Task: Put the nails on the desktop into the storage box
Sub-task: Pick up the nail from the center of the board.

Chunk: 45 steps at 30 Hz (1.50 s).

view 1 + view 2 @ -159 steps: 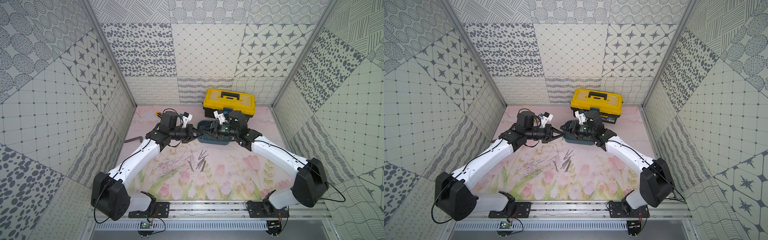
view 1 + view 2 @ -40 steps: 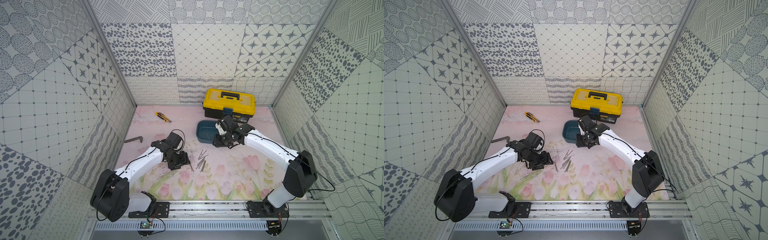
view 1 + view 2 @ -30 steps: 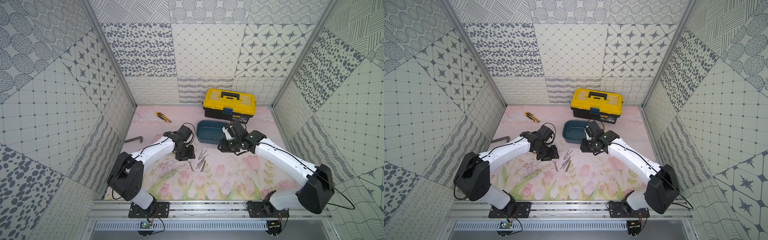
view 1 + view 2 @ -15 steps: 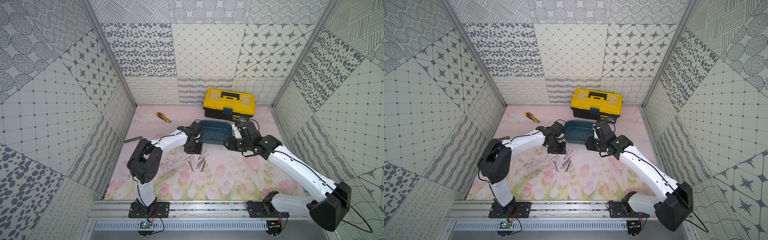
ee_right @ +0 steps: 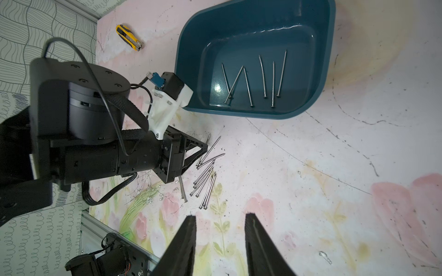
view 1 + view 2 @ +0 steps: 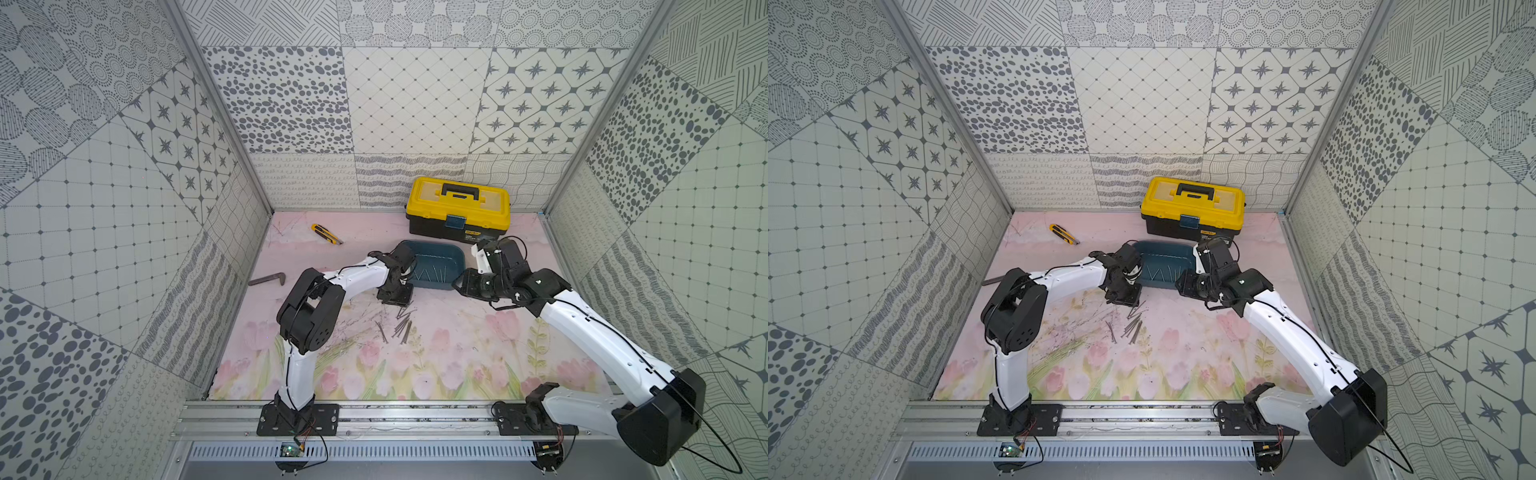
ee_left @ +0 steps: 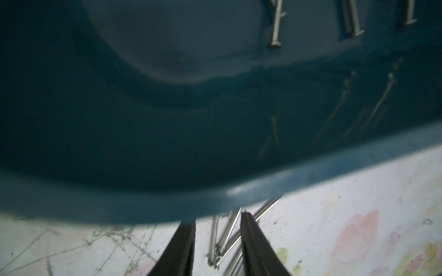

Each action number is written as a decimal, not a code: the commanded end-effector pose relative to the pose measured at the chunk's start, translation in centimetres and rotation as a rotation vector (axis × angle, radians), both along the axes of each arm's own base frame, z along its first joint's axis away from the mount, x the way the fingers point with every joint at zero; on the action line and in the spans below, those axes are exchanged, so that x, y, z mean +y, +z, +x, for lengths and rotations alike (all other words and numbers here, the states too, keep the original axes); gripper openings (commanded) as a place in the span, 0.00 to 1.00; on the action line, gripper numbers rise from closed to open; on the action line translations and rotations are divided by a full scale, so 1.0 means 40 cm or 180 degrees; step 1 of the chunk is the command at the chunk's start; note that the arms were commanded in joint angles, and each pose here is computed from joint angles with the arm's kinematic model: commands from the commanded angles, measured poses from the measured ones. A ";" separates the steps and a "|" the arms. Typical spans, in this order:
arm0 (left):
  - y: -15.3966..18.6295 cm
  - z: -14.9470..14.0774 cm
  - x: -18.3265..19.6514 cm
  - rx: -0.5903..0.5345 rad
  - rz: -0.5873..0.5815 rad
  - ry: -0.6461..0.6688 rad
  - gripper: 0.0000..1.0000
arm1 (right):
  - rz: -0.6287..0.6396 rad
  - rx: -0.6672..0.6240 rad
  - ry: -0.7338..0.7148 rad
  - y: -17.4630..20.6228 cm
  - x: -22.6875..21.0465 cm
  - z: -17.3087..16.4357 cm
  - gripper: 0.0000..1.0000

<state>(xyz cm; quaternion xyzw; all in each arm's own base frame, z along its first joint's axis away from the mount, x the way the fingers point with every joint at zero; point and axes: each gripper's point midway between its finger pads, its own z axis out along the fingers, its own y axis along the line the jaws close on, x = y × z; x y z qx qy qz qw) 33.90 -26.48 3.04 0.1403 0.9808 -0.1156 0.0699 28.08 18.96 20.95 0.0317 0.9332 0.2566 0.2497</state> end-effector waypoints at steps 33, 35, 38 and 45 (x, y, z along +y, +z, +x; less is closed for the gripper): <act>-0.105 -0.113 0.119 -0.0071 0.0808 -0.0185 0.24 | 0.0198 -0.0098 0.0032 0.034 0.006 0.020 0.39; -0.104 -0.120 0.124 -0.0074 0.0812 -0.0211 0.25 | 0.0208 -0.0082 0.0027 0.032 0.006 0.016 0.39; -0.099 -0.128 0.125 -0.0063 0.0785 -0.0248 0.27 | 0.0228 -0.0077 -0.0007 0.030 0.004 0.015 0.39; -0.102 -0.145 0.122 0.0033 0.0748 -0.0329 0.30 | 0.0287 -0.0066 -0.0058 0.025 0.007 0.018 0.39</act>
